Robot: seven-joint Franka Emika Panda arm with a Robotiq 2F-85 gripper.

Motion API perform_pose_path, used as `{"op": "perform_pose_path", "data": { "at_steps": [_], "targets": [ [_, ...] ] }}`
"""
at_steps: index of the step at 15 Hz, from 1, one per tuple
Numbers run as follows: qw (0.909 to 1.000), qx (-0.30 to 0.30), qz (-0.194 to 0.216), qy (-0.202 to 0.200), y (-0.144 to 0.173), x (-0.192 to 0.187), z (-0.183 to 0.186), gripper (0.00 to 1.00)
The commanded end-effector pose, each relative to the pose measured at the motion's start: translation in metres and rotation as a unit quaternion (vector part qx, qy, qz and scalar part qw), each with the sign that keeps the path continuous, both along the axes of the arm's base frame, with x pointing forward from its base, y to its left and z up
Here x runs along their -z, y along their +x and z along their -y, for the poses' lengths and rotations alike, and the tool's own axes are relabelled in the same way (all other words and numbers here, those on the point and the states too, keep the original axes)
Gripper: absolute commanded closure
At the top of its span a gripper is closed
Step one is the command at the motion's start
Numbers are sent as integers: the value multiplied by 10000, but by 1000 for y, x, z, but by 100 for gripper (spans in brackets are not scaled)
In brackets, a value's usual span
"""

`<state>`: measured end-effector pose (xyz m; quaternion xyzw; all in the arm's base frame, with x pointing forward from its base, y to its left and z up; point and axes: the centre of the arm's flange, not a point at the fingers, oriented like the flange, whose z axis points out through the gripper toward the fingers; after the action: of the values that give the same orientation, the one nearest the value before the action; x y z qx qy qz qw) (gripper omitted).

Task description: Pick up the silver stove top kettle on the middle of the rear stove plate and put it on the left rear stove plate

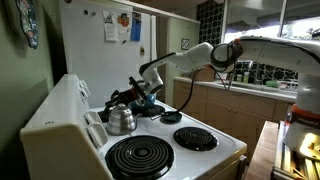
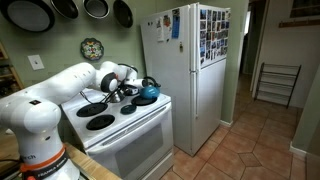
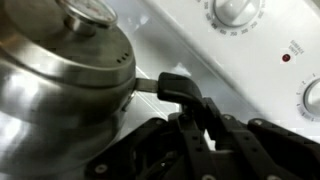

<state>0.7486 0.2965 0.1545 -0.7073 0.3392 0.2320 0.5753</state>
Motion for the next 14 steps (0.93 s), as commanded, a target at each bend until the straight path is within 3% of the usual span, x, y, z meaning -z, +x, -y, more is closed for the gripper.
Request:
{"op": "perform_pose_path", "data": {
  "at_steps": [1, 7, 14],
  "targets": [
    [9988, 93, -438, 173, 2, -6, -3, 96],
    [9959, 178, -843, 273, -9, -11, -7, 96],
    [9940, 422, -1010, 83, -50, -15, -33, 96]
  ]
}}
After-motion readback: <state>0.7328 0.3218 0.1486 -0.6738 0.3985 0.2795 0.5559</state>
